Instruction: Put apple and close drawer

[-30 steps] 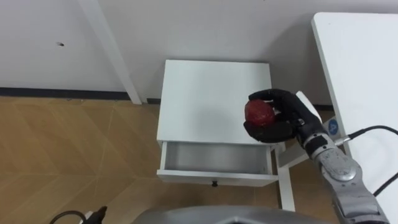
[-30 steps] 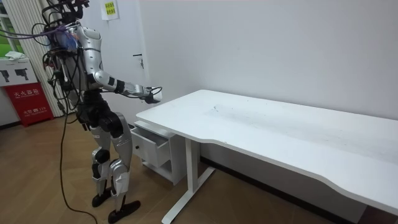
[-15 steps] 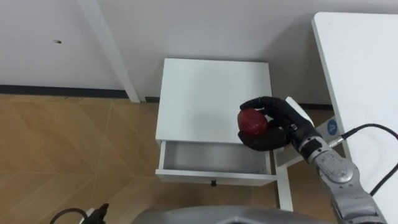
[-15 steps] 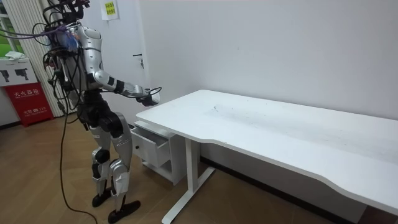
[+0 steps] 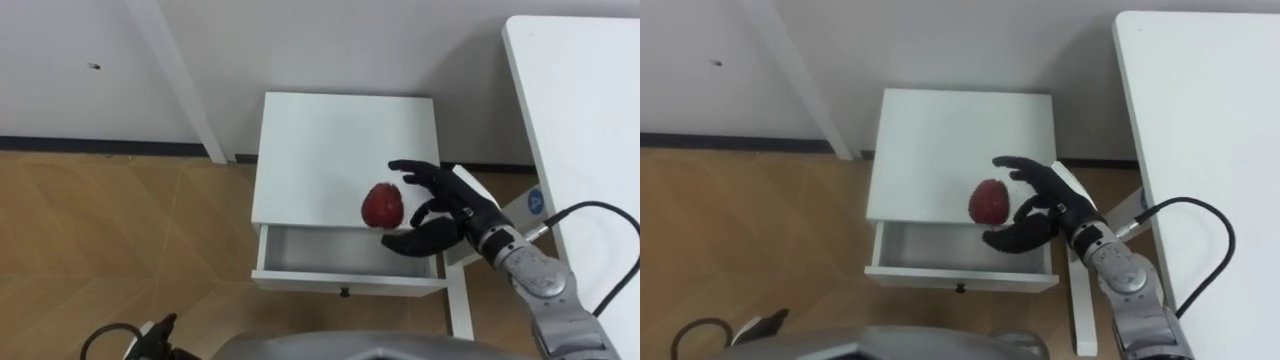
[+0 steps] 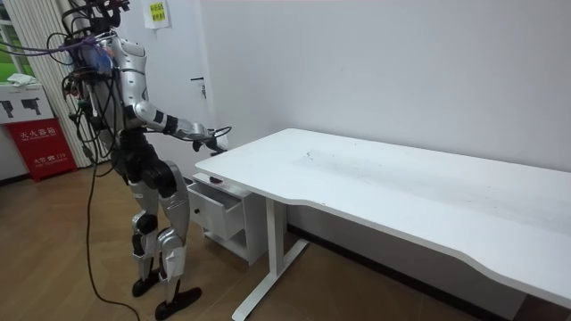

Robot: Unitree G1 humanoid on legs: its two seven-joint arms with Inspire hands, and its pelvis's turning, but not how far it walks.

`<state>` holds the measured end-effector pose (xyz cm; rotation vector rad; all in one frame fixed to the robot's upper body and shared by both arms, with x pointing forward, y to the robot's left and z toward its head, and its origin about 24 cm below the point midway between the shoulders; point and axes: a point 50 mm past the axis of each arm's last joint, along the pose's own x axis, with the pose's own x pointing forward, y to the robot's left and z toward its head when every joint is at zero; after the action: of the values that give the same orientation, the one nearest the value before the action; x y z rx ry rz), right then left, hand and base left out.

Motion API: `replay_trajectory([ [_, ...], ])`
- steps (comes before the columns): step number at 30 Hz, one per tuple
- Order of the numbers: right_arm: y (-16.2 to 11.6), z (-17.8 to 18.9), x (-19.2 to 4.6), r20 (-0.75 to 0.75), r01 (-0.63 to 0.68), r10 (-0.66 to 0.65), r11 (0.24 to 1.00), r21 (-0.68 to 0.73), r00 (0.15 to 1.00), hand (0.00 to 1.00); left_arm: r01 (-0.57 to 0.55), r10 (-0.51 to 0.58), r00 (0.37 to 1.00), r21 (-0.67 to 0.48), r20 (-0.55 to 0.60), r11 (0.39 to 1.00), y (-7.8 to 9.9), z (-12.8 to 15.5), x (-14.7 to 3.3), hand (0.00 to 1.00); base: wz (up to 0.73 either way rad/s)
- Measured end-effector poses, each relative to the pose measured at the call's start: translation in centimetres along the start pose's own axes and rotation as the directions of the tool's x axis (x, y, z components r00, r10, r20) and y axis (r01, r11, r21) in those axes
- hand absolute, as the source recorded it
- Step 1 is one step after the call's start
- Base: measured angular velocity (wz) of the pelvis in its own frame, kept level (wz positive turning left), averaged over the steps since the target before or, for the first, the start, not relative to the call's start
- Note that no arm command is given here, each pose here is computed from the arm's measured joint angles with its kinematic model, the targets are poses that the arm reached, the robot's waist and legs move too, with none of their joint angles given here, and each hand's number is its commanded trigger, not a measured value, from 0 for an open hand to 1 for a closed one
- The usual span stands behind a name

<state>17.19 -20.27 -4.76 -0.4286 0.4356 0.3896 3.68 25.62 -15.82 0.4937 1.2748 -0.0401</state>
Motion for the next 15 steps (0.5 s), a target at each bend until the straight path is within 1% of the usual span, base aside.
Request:
replay_trajectory([
  [15,0.12,-0.04,0.03,-0.002,-0.003,0.003,1.0,-0.001,1.0,0.0,0.005,-0.005,1.0,-0.003,-0.006,1.0,-0.09,-0.25,-0.04,0.0,0.0],
])
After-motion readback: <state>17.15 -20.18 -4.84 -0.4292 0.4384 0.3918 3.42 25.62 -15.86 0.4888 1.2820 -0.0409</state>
